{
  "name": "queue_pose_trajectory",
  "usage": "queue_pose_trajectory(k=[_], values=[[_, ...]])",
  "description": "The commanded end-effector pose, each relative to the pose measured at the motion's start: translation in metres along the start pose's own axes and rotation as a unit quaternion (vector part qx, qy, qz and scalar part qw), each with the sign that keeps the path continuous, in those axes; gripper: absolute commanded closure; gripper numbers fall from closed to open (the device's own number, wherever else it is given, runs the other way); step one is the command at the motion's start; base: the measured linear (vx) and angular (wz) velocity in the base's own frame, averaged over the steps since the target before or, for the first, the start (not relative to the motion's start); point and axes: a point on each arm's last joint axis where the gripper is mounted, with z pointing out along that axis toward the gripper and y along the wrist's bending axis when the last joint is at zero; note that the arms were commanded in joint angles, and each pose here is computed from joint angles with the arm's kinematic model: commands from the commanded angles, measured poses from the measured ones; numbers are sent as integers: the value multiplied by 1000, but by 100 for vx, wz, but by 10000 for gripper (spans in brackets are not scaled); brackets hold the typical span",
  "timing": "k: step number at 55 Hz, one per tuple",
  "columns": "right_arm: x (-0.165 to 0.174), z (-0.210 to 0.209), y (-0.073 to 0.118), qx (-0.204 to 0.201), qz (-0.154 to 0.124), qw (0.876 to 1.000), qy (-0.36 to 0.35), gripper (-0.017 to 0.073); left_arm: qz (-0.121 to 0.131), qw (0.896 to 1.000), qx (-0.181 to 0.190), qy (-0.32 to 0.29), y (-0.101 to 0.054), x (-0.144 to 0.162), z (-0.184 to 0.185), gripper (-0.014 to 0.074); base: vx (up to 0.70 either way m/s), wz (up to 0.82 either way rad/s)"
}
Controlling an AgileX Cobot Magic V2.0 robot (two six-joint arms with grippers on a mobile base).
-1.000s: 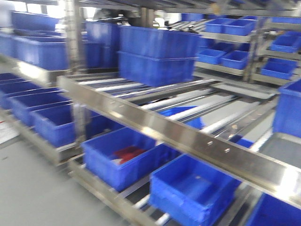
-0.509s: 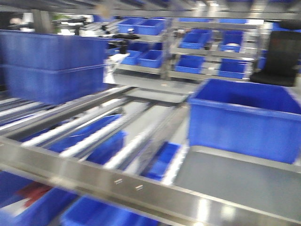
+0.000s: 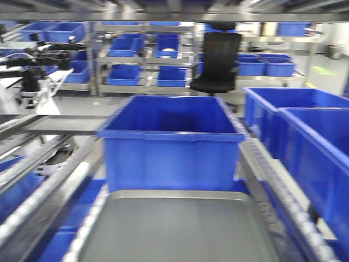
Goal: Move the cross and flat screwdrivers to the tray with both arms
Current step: 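Hold both screwdrivers while the base drives to the shelf station, then lower both held screwdrivers onto the grey metal tray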
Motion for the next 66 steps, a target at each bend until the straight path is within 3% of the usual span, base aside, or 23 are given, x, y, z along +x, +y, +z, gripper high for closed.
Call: queue_pose_trajectory(k=[1, 66], values=[[-16, -2, -2, 12, 3, 998, -56, 567, -3, 998, 7, -57, -1, -16, -3, 591, 13, -49], [-17, -2, -2, 10, 6, 998, -58, 567, -3, 999, 6, -54, -1, -16, -1, 591, 2, -5]])
